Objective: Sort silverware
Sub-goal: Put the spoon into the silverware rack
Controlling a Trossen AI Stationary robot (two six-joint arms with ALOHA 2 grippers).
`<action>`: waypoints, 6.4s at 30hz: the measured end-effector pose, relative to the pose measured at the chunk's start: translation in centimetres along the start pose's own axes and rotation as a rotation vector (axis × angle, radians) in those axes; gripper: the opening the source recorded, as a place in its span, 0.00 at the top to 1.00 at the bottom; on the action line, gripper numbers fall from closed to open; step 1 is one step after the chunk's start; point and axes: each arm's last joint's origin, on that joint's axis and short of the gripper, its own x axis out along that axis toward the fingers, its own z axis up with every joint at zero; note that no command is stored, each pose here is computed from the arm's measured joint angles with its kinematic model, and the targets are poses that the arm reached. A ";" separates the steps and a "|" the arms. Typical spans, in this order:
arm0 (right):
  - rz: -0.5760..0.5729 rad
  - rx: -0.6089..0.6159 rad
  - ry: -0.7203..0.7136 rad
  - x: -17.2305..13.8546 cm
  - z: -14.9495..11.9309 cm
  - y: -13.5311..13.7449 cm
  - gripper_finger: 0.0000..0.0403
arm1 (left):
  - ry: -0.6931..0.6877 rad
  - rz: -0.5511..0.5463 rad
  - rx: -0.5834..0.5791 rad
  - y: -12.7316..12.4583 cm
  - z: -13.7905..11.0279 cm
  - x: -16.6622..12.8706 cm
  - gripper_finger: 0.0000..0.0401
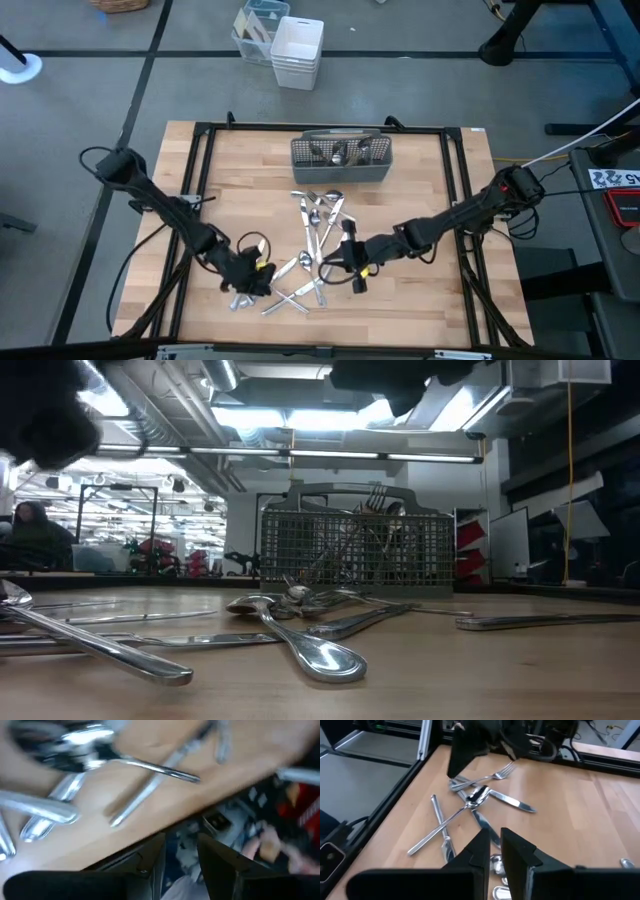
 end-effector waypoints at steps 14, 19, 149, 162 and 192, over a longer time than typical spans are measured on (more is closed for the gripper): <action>0.008 -0.002 0.003 0.0 0.0 0.1 0.88 | -0.067 0.038 -0.295 0.6 1.6 4.1 0.73; 0.008 -0.001 0.003 0.0 0.0 0.1 0.88 | -0.073 0.052 -0.305 0.4 2.0 4.4 0.73; 0.008 -0.006 0.022 0.0 -0.2 0.1 0.88 | -0.621 0.193 -0.311 -2.5 0.3 7.6 0.73; 0.008 -0.006 0.024 0.0 -0.3 0.1 0.88 | -0.627 0.220 -0.259 -2.0 0.8 7.6 0.73; 0.009 -0.007 0.030 0.0 -0.3 0.1 0.88 | -0.610 0.263 -0.174 -2.2 1.2 7.6 0.73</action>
